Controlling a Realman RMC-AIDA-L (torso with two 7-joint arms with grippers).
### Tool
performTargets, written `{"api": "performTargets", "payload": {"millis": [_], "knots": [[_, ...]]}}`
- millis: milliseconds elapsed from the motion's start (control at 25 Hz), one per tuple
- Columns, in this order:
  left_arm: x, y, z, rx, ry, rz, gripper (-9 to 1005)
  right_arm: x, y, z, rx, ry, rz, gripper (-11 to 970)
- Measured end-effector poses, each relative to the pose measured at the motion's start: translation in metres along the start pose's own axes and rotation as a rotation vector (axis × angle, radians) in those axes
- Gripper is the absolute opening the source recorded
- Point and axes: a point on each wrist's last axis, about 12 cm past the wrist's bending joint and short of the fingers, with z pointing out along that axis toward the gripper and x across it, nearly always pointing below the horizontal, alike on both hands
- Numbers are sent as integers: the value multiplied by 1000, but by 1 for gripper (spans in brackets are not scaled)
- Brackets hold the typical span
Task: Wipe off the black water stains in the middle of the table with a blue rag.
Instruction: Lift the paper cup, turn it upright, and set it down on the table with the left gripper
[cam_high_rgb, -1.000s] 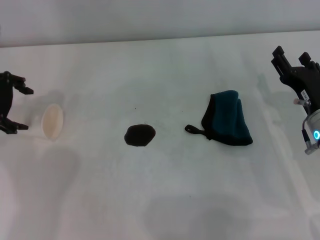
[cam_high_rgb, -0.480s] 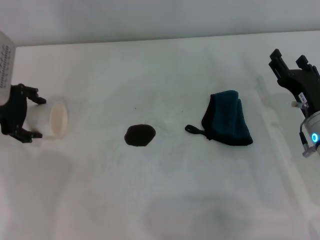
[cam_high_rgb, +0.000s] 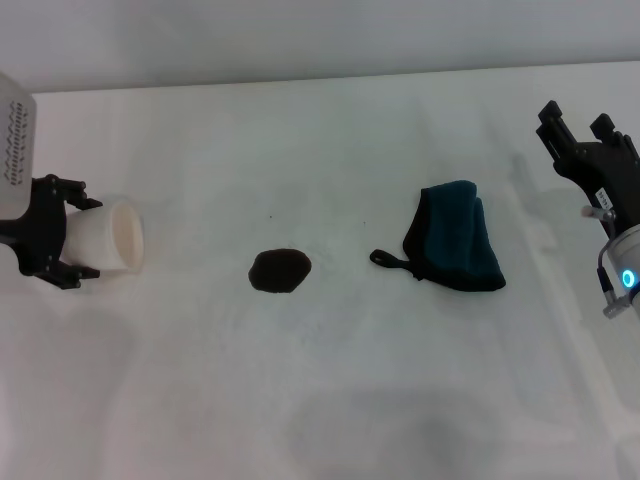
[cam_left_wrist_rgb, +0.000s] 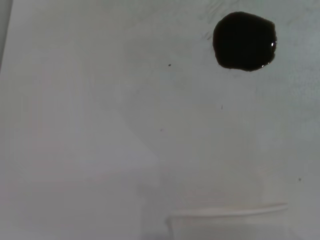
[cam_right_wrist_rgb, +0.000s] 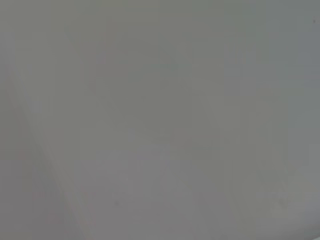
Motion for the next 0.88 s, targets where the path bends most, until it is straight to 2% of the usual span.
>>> {"api": "performTargets", "payload": {"millis": [280, 400, 480, 520, 640, 800, 880], "knots": [[1, -2, 2, -25, -22, -28, 861, 1, 2, 0, -19, 10, -2, 825], [1, 3, -1, -120, -84, -101, 860, 1, 1, 0, -19, 11, -1, 826], [2, 10, -10, -260, -190, -207, 807, 2, 1, -1, -17, 13, 0, 826], [2, 10, -10, -260, -190, -207, 780, 2, 1, -1, -17, 13, 0, 826], [4, 12, -17, -406, -330, -315, 727, 1, 1, -1, -16, 13, -1, 824], [10, 4, -17, -579, -500, -460, 727, 1, 0, 0, -19, 12, -6, 820], [11, -7, -11, -661, -606, -542, 726, -1, -3, 1, -15, 9, -6, 820]]}}
